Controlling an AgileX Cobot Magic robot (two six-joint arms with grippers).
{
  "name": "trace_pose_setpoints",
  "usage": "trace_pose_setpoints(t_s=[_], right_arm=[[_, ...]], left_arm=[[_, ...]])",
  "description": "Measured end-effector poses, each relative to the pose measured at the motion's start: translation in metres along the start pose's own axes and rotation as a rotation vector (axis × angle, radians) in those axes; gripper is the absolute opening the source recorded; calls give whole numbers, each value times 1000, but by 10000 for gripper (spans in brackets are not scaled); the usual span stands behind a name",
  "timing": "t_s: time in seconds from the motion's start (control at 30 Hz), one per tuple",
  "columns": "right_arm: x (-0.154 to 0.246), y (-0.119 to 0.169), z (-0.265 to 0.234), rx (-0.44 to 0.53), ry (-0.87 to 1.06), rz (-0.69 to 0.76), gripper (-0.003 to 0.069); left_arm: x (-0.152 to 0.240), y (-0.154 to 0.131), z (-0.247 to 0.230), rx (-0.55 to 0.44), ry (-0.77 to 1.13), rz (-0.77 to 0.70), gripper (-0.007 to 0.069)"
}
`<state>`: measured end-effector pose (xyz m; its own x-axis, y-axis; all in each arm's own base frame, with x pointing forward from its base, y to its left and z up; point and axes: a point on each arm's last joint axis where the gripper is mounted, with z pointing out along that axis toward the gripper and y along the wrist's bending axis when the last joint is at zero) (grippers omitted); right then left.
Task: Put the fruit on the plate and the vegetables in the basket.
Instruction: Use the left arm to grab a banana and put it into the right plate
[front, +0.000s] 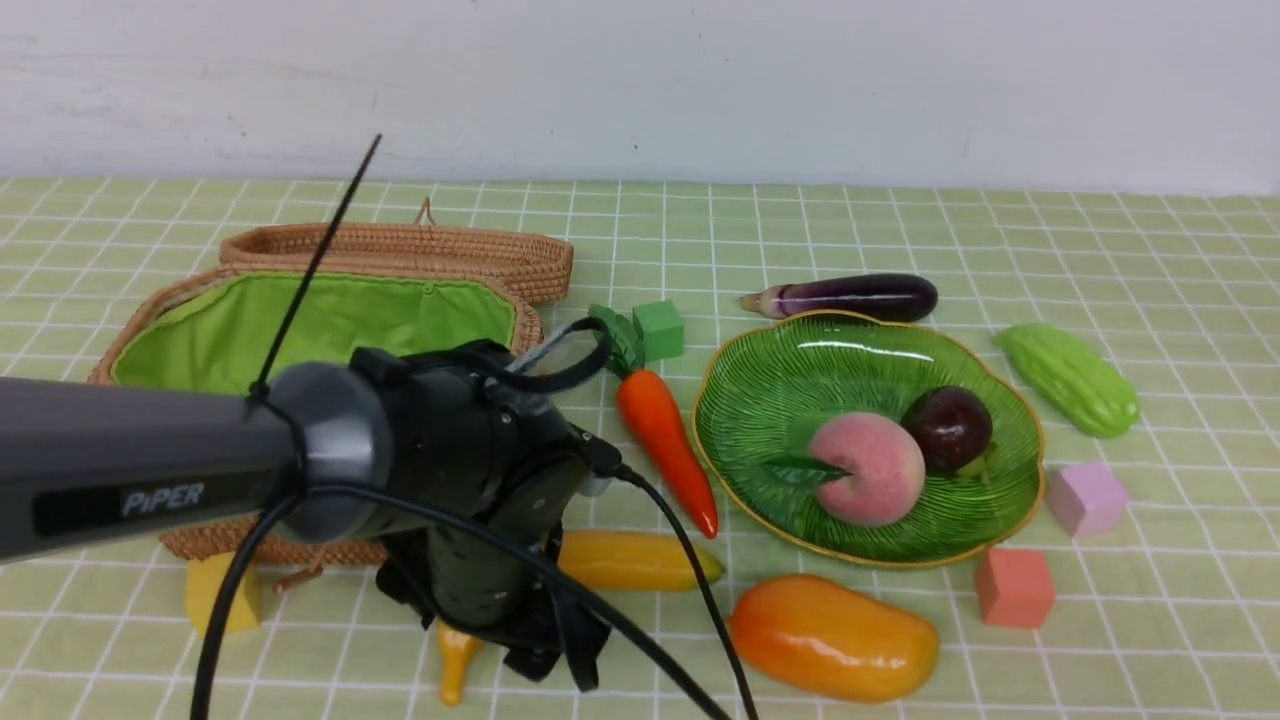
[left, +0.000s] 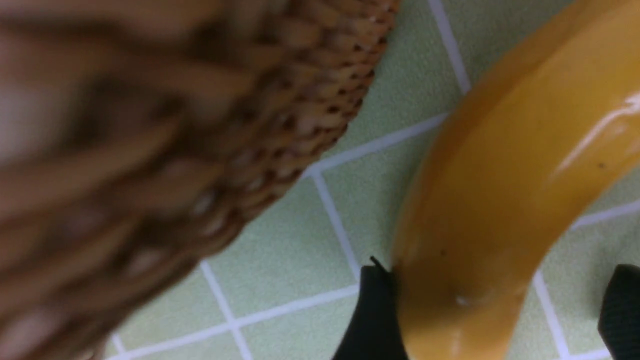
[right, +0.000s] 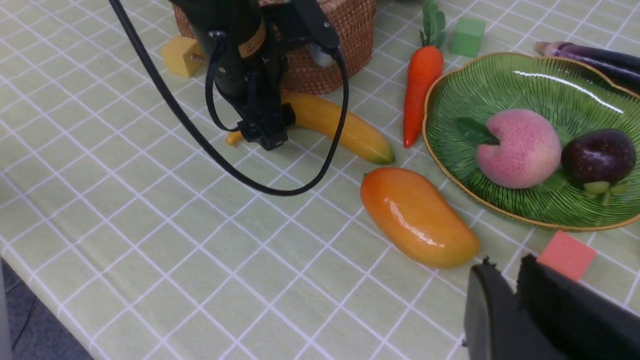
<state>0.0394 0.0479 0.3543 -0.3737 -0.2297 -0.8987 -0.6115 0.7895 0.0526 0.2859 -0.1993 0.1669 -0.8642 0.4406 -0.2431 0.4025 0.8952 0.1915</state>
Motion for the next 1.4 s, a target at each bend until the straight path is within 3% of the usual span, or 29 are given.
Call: trace_pose_setpoints(t_s=[0.27,0.47,0.93,1.4], right_arm=[[0,0,0,-3,-2,2,88],[-1,1,0,-16,-9,8,88],[-1,2,0,-22,-12,11,88],[-2,3,0,-34,-20,-5,88]], left_arm=[[0,0,2,0,-1,2,447],[1,0,2,-5,9,3,298],[3,2,-3,-14,26,-7,298],[15,20,-78,40,-50,-86,298]])
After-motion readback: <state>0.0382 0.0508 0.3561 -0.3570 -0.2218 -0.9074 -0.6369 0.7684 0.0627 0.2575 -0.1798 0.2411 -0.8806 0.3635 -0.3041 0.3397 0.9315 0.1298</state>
